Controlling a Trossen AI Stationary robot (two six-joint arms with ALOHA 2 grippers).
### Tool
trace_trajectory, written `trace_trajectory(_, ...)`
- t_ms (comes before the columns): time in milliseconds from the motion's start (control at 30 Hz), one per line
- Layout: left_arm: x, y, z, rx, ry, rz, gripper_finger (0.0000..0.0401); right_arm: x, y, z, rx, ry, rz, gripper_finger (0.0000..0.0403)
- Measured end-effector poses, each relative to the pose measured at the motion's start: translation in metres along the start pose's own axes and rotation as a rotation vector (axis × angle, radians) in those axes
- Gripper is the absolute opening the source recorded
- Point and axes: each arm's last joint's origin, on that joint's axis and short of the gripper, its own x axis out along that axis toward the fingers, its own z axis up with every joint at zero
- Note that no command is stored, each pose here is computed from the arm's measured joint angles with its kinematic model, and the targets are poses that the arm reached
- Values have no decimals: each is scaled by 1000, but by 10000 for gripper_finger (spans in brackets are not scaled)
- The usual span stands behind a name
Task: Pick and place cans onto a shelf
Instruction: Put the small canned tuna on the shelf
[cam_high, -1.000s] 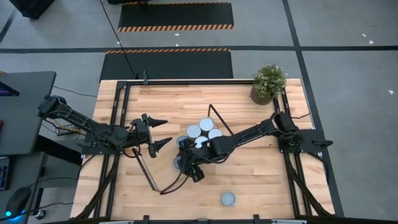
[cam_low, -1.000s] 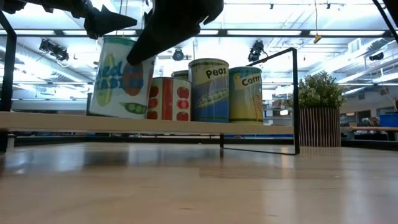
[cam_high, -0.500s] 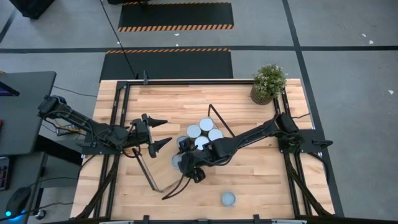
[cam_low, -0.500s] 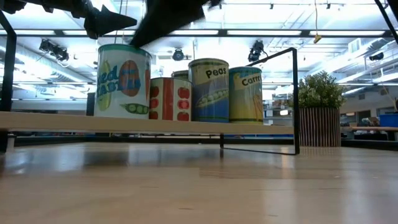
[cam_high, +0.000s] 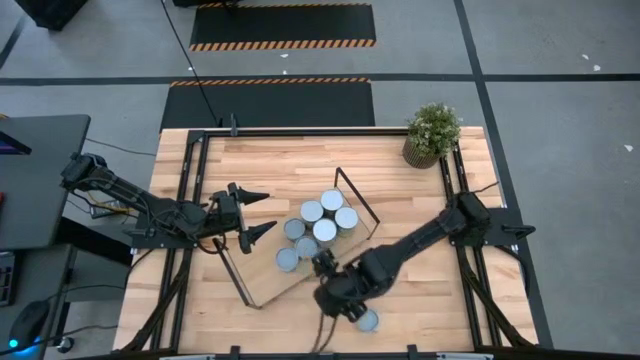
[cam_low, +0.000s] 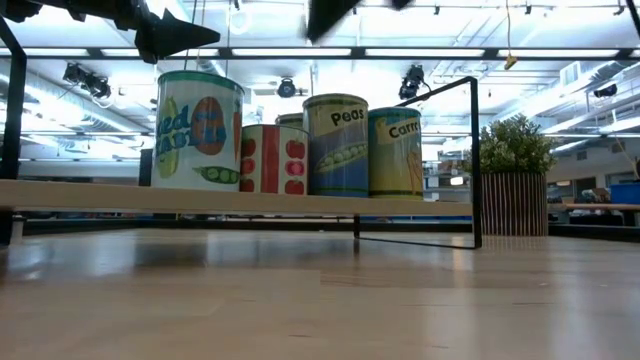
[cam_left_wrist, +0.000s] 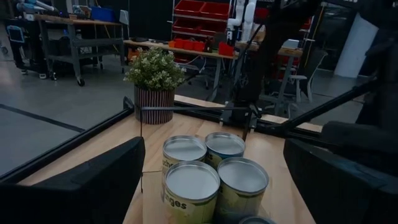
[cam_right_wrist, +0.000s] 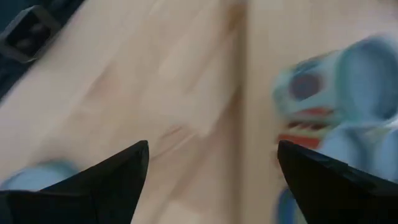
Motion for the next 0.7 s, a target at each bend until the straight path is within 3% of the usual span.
trace_trajectory(267, 0, 0, 0, 0, 0, 0, 389, 2, 59, -21, 11, 32, 243, 353)
trace_trajectory(500, 0, 0, 0, 0, 0, 0, 389, 21, 97, -41, -59, 52, 251, 348)
trace_trajectory(700, 0, 0, 0, -1, 0, 0, 389, 36, 106, -61, -94, 120, 247, 348)
